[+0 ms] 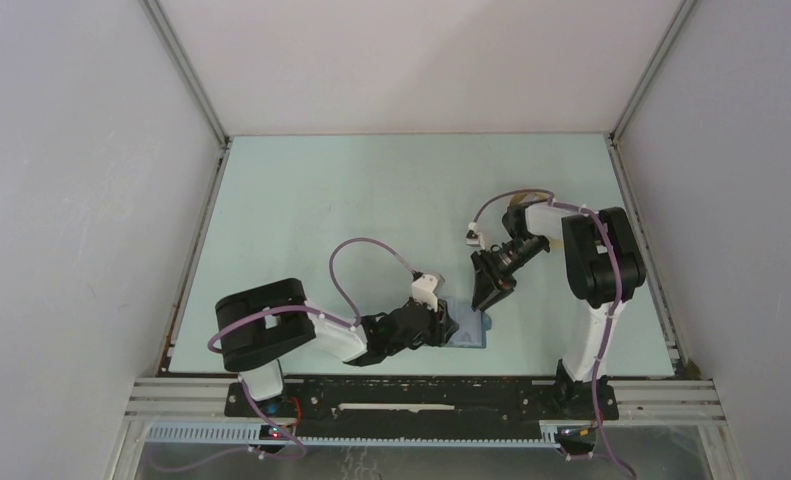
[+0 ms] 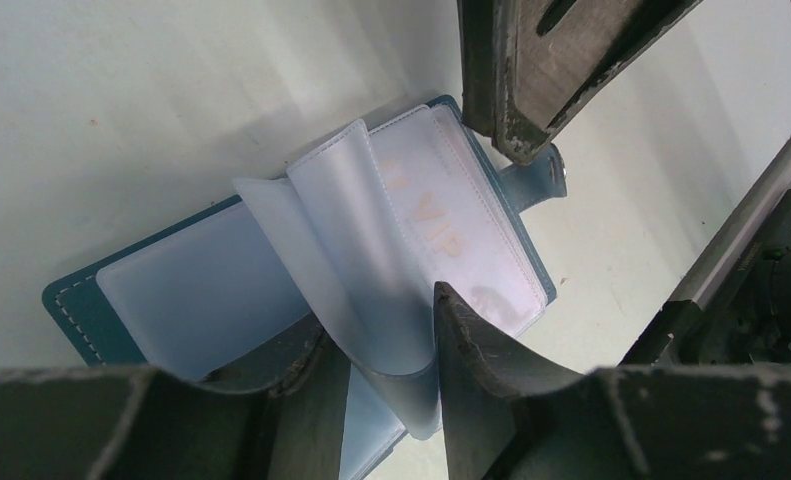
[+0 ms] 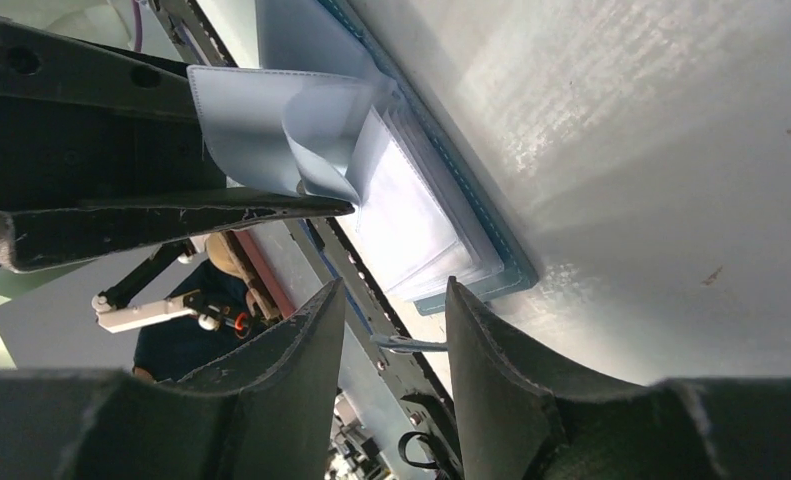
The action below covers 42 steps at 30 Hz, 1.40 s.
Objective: Put the credit cards into the card holder
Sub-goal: Open the card holder at the center of the board.
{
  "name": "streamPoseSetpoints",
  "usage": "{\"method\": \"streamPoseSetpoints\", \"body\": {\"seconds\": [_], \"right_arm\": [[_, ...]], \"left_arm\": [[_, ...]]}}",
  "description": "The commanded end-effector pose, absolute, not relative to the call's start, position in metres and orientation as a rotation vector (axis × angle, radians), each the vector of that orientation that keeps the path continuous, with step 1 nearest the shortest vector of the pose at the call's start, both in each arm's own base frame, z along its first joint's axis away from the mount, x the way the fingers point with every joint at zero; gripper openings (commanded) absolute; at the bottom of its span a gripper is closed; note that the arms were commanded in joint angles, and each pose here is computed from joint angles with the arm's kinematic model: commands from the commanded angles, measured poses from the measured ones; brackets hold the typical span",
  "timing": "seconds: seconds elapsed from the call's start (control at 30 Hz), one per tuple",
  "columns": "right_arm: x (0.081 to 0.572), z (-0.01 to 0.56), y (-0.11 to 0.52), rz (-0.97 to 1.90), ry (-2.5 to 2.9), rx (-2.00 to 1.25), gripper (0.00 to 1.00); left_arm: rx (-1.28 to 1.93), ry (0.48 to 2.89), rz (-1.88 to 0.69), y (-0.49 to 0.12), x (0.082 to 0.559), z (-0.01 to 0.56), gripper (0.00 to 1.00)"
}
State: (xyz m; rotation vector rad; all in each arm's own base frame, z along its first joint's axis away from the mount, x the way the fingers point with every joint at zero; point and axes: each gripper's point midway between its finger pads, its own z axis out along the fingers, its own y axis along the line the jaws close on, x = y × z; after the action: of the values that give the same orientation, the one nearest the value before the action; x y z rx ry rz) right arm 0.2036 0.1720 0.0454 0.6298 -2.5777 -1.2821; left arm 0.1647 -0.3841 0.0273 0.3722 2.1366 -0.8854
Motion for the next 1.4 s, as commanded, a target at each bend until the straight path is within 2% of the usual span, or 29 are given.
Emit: {"method": "streamPoseSetpoints", "body": {"seconds": [0.0,0.6,1.37], "right_arm": [[0.197,0.043,0.176,-1.257,-2.536,0.657,0.5],[0.196,0.057,0.183,-1.343,-2.496,0.654,0.47],[0.2,0.038,0.192,-1.314,-2.481,0.567,0.48]], "left_arm": [[0.368,2.146,-0.882,-0.379,0.164,0.024,0.4],[0.378,2.141,-0.892,-0.379,0.163,0.025,0.39],[0.407,2.129,-0.927,-0.385,0.16,0.027,0.4]]}}
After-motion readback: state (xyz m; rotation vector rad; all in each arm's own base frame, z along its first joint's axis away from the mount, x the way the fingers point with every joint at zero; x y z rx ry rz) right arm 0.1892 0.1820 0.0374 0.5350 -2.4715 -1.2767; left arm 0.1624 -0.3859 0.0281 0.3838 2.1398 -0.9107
